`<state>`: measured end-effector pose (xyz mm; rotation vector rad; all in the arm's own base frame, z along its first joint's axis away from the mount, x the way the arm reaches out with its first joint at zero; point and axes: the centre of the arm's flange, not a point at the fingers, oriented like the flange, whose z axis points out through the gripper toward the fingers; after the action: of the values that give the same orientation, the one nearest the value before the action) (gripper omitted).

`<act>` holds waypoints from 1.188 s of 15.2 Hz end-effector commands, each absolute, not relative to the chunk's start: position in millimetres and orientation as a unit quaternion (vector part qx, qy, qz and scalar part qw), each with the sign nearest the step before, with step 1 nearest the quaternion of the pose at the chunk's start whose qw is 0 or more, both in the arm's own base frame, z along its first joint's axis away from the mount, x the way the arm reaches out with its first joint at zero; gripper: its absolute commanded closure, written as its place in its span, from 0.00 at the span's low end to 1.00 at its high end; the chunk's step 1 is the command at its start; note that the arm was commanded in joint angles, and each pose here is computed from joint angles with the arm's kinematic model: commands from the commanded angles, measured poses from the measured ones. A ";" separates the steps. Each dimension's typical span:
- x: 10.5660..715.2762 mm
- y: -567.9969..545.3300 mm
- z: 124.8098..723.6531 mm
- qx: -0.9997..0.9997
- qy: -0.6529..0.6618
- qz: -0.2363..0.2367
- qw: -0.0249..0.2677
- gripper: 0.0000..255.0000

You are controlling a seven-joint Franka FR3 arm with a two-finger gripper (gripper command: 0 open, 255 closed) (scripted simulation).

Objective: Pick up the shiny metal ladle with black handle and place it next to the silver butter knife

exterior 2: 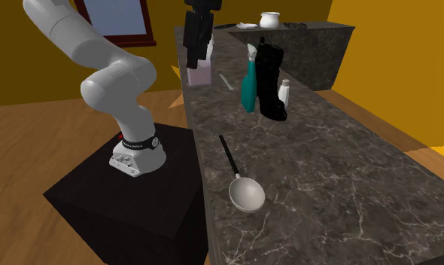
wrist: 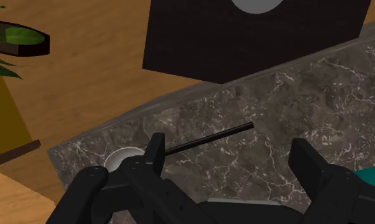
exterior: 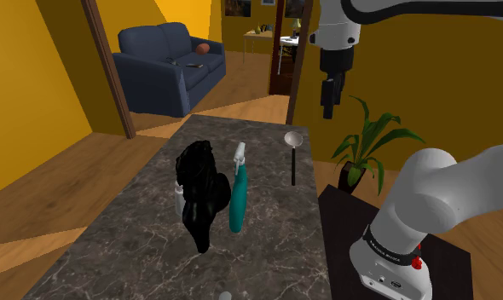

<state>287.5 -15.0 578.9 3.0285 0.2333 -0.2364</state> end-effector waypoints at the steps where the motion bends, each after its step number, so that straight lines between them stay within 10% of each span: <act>1: 287.5 -15.0 578.8 0.993 0.076 -0.078 0.047 0.00; 18: 394.7 -84.9 392.4 0.889 -0.451 -0.074 0.017 0.00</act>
<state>389.0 -79.1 403.0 2.8076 -1.2987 -0.2355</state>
